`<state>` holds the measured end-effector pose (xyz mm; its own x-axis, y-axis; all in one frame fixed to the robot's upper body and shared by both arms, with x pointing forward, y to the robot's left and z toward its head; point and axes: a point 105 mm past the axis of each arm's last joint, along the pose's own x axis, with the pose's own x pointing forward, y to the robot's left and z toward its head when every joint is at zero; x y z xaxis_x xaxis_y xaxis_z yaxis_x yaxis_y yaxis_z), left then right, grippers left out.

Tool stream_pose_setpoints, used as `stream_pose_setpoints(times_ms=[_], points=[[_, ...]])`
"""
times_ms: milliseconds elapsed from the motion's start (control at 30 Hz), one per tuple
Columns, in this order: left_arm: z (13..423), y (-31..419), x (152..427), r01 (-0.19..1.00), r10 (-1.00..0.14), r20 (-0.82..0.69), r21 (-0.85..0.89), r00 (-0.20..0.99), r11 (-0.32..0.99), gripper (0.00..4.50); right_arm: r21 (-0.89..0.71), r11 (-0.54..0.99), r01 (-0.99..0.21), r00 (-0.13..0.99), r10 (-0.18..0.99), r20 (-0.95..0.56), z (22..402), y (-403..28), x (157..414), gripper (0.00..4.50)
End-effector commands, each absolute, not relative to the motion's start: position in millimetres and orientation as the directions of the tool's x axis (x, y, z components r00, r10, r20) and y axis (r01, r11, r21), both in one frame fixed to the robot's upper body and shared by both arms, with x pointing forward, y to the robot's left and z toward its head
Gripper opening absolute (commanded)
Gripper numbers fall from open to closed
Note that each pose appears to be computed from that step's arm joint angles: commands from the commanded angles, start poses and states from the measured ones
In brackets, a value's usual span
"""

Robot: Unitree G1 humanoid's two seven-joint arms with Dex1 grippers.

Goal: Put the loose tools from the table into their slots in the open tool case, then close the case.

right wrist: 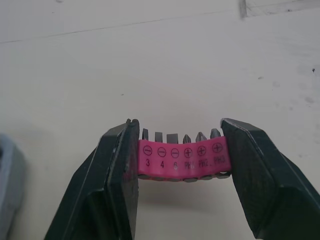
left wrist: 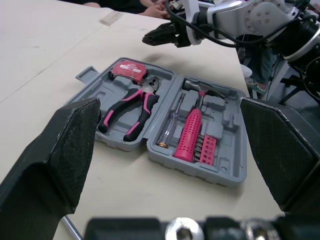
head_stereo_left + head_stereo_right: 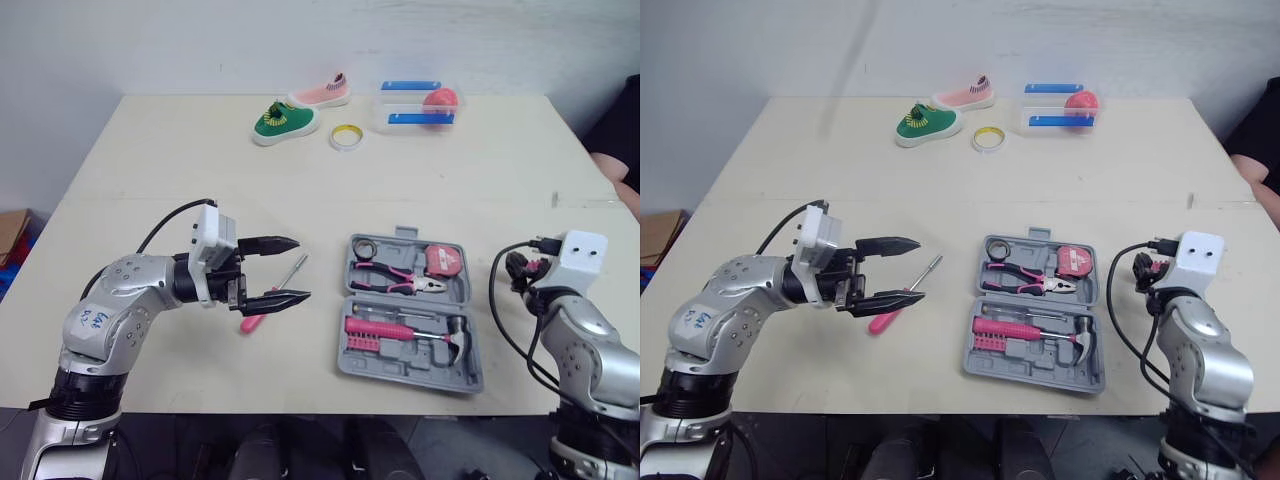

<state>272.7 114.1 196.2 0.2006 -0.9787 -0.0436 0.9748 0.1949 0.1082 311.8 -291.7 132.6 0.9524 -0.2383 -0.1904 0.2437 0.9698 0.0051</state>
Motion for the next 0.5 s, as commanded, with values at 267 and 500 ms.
stream_pose_setpoints(times_ms=[267,500], points=[[202.3,111.6,269.2,0.976,-0.985,-0.038,0.141,0.17,0.163,4.5,-0.001,0.984,0.181,0.944,-0.174,-0.28,105.6,-265.1,253.7,2.25],[202.2,111.7,267.7,0.977,-0.985,-0.041,0.14,0.167,0.16,4.5,0.066,0.983,0.168,0.954,-0.146,-0.26,97.2,-259.6,246.7,2.25]])
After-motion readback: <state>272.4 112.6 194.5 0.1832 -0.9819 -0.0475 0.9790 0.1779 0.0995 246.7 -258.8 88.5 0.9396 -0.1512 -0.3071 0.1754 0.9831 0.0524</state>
